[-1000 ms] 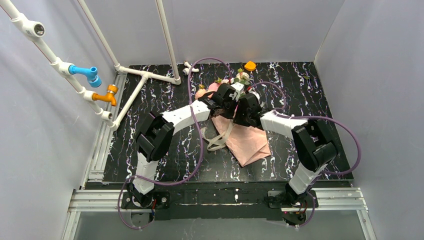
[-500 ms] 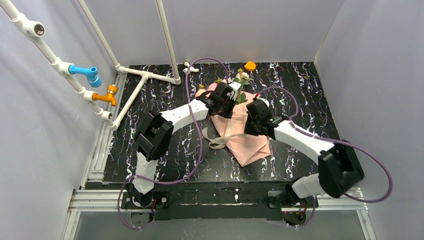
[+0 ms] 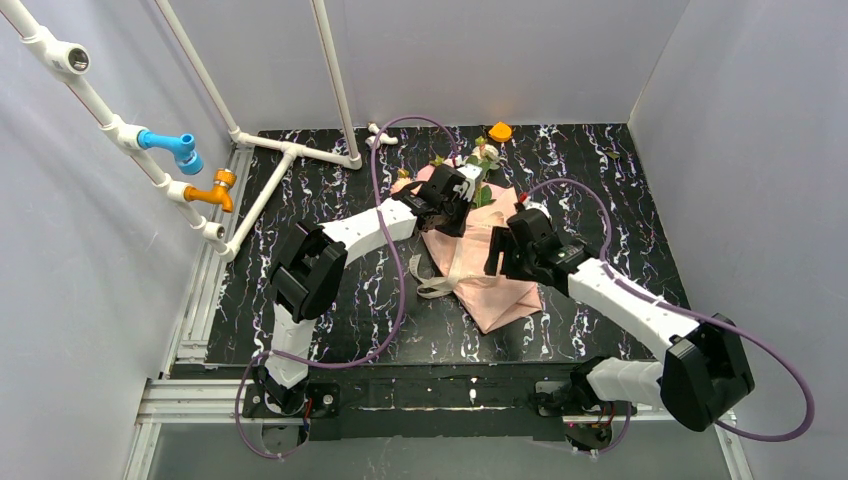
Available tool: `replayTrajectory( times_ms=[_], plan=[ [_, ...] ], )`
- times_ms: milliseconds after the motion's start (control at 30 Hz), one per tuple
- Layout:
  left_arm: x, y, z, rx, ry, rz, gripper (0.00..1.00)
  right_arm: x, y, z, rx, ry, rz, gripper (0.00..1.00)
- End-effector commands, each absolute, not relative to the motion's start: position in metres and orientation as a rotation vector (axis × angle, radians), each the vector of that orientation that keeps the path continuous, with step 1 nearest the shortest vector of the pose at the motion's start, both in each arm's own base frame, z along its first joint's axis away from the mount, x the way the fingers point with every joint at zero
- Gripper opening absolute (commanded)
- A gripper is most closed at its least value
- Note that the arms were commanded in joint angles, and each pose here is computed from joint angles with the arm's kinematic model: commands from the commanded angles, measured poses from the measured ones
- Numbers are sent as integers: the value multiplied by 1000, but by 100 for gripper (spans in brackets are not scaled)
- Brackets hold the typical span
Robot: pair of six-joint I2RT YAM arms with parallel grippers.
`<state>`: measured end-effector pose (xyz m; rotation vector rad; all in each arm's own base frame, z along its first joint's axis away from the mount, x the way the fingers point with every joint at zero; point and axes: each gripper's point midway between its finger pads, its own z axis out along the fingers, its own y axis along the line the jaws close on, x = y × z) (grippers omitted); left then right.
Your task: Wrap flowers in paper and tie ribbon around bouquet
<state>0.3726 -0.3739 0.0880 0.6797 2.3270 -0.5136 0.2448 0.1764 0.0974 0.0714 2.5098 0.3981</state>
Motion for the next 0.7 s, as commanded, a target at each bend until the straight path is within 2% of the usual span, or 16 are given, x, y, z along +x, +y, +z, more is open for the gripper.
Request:
replayTrajectory(
  times_ms=[0, 167, 667],
  plan=[
    [374, -374, 95, 680, 2326, -529, 0, 294, 167, 129, 108, 2348, 258, 75],
    [373, -375, 96, 681, 2327, -538, 0, 324, 168, 119, 111, 2340, 160, 63],
    [371, -376, 99, 678, 2326, -556, 0, 365, 156, 74, 53, 2401, -175, 59]
  ],
)
